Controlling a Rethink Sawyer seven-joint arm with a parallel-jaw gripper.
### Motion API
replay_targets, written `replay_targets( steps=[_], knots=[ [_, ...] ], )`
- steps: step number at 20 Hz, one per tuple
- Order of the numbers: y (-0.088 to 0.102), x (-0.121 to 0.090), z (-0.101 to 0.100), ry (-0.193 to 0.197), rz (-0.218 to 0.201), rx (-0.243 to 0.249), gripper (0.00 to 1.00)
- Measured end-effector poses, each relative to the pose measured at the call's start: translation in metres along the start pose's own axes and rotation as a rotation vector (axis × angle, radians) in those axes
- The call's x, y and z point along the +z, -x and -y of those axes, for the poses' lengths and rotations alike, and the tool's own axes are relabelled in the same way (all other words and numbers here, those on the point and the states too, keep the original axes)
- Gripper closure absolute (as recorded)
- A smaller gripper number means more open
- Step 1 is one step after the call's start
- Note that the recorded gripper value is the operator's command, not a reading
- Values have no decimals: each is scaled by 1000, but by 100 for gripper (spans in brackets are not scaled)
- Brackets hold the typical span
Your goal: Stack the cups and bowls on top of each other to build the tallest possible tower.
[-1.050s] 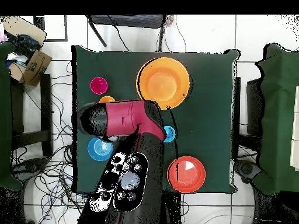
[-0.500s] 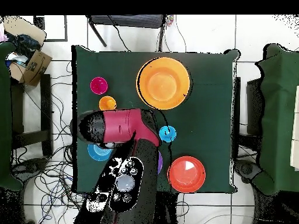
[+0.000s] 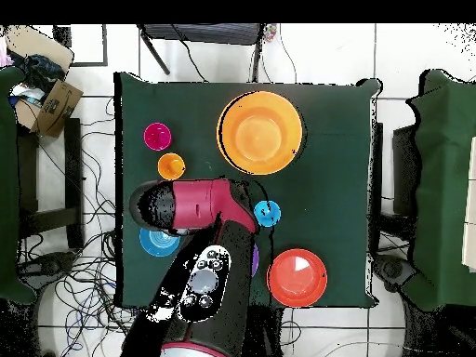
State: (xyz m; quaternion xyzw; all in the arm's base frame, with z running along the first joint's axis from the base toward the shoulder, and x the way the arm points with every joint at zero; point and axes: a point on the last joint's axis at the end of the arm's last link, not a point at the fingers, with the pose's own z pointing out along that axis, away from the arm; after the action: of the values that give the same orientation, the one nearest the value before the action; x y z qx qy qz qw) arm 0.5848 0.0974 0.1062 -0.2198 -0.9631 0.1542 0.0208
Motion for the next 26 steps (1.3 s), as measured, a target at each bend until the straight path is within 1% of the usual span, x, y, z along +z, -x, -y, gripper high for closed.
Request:
replay_targets(
  steps=[2, 7, 13, 17, 21, 26],
  knots=[
    [0, 6, 0, -2, 4, 10, 0],
    [-3, 11, -2, -2, 5, 21, 0],
    [-10, 15, -14, 13, 1, 51, 0],
    [-16, 18, -20, 15, -5, 62, 0],
    [-22, 23, -21, 9, -12, 72, 0],
    [-26, 30, -18, -13, -13, 76, 0]
  ],
)
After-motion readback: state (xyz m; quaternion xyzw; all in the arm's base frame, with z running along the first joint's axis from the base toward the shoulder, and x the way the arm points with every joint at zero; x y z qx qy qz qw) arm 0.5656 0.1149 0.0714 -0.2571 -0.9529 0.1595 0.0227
